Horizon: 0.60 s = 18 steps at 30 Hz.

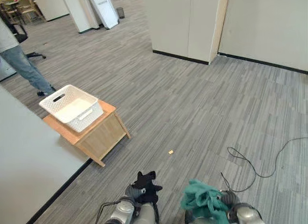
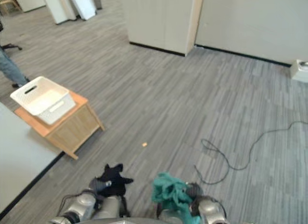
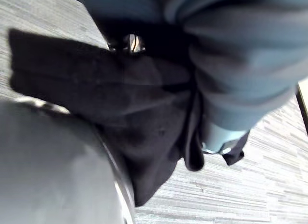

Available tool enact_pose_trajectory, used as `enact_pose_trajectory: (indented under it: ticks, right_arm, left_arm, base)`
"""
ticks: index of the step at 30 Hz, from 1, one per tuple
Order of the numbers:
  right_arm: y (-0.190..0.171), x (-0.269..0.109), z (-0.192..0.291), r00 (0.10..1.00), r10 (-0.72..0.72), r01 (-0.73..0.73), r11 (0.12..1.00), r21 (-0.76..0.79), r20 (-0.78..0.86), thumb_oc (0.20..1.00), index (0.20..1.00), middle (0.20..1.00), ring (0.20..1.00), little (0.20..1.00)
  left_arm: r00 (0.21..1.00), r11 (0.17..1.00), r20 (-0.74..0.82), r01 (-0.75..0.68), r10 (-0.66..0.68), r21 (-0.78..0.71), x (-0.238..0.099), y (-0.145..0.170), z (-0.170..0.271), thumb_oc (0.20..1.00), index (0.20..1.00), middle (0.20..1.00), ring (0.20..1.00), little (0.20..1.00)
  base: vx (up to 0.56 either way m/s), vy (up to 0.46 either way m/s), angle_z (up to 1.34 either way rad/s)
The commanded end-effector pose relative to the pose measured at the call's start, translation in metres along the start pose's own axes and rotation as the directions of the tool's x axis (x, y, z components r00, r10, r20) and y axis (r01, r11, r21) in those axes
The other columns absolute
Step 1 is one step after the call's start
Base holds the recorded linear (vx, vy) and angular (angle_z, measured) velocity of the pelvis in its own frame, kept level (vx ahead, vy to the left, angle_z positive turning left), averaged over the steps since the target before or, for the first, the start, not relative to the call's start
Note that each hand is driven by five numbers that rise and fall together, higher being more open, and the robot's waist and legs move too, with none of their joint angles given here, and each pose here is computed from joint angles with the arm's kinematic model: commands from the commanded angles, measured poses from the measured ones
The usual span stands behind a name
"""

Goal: Tidy up the quilt and then pick up the clothes from the bed and put them into the laundry hamper.

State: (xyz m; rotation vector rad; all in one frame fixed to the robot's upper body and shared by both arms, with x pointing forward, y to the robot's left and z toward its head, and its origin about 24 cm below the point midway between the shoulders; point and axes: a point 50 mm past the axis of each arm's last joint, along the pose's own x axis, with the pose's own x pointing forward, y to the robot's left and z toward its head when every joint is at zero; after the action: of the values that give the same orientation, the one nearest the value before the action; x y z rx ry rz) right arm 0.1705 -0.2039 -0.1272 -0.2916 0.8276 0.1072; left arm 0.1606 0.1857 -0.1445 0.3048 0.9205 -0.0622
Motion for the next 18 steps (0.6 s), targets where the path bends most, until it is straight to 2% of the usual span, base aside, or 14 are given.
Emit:
enact_pose_trajectory:
  ticks: [1,6,12,14,18]
  right_arm:
    - [0.001,-0.005,0.001,0.999,0.013,-0.013,1.0,0.0,0.052,0.2,0.2,0.2,0.2,0.2]
    - [0.009,-0.008,-0.013,1.0,0.026,-0.026,1.0,0.01,0.001,0.2,0.2,0.2,0.2,0.2]
    - [0.021,-0.007,-0.013,0.999,0.047,-0.047,0.998,0.041,-0.005,0.2,0.2,0.2,0.2,0.2]
    - [0.023,-0.006,0.0,0.996,0.067,-0.067,0.998,0.009,0.055,0.2,0.2,0.2,0.2,0.2]
    - [0.016,-0.009,0.001,0.996,0.047,-0.048,0.999,0.023,0.072,0.2,0.2,0.2,0.2,0.2]
  left_arm:
    - [0.998,0.999,-0.068,0.006,-0.004,0.037,-0.004,0.0,-0.019,0.2,0.2,0.2,0.2,0.2]
    - [0.989,0.999,-0.142,0.034,-0.028,0.041,-0.011,-0.006,-0.04,0.2,0.2,0.2,0.2,0.2]
    - [0.982,1.0,-0.188,0.002,-0.002,-0.001,-0.014,0.006,-0.051,0.2,0.2,0.2,0.2,0.2]
    - [0.989,1.0,-0.144,-0.019,0.019,0.006,-0.009,0.013,-0.037,0.2,0.2,0.2,0.2,0.2]
    - [0.998,0.997,-0.045,-0.036,0.039,0.068,0.0,0.019,-0.008,0.2,0.2,0.2,0.2,0.2]
  base:
    - [0.64,0.109,-0.51]
    - [0.55,0.099,0.53]
    - [0.48,0.13,0.34]
    - [0.54,0.015,1.1]
    - [0.59,-0.121,1.45]
